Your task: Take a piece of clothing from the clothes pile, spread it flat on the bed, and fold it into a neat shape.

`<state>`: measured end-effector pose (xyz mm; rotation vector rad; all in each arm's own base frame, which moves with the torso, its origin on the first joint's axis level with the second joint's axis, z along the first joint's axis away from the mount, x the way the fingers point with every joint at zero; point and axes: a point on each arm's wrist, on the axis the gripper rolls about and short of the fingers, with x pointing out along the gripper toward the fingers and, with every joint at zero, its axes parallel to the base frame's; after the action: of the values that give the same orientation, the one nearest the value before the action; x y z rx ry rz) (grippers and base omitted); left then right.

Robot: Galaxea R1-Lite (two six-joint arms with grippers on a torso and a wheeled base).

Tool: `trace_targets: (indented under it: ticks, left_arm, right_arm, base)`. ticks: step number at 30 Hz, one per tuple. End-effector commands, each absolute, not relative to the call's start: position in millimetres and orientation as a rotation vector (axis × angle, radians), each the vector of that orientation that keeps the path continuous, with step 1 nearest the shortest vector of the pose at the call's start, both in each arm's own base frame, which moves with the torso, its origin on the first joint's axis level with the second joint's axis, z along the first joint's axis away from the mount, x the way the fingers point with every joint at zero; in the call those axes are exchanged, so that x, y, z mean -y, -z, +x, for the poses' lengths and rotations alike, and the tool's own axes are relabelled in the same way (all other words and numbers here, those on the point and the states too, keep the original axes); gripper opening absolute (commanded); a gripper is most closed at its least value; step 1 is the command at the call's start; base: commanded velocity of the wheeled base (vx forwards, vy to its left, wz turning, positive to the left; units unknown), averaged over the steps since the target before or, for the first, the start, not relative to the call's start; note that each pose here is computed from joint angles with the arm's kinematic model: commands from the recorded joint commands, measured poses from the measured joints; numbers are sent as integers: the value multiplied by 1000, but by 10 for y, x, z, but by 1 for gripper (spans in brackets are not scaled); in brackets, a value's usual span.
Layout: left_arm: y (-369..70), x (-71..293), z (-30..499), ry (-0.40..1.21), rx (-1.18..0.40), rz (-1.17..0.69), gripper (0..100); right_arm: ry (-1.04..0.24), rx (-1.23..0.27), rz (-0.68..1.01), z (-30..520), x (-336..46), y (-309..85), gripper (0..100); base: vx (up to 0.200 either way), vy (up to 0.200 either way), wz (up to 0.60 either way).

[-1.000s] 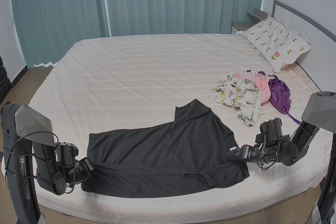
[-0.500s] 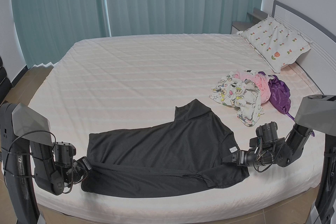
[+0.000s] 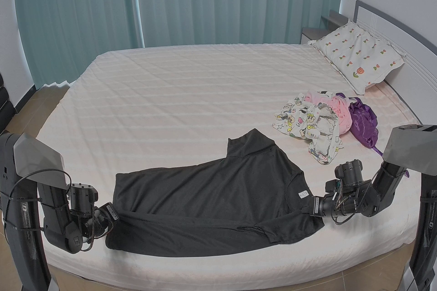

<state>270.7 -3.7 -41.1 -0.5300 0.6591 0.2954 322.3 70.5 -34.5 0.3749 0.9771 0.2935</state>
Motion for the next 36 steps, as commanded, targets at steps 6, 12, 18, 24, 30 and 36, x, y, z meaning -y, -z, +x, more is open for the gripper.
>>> trace_targets:
  ticks: [6,12,18,24,30,36]
  left_arm:
    - [353,40,2681,-290,-650,-523,0]
    - [385,40,2649,-292,-672,-509,0]
    - [487,36,2689,-298,-691,-504,0]
    - [524,17,2758,-302,-679,-508,0]
    - [535,4,2783,-305,-674,-510,0]
    - [579,9,2823,-304,-674,-509,0]
  right_arm:
    - [-307,-909,426,3257,-536,120,0]
    - [-312,-822,446,3326,-515,82,0]
    - [-310,-810,473,3381,-553,157,0]
    - [-306,-819,472,3456,-574,259,0]
    - [-305,-814,471,3493,-578,274,0]
    - [-298,-833,468,3539,-600,401,100]
  base:
    - [0,0,0]
    - [0,0,0]
    - [0,0,0]
    - [0,0,0]
    - [0,0,0]
    - [0,0,0]
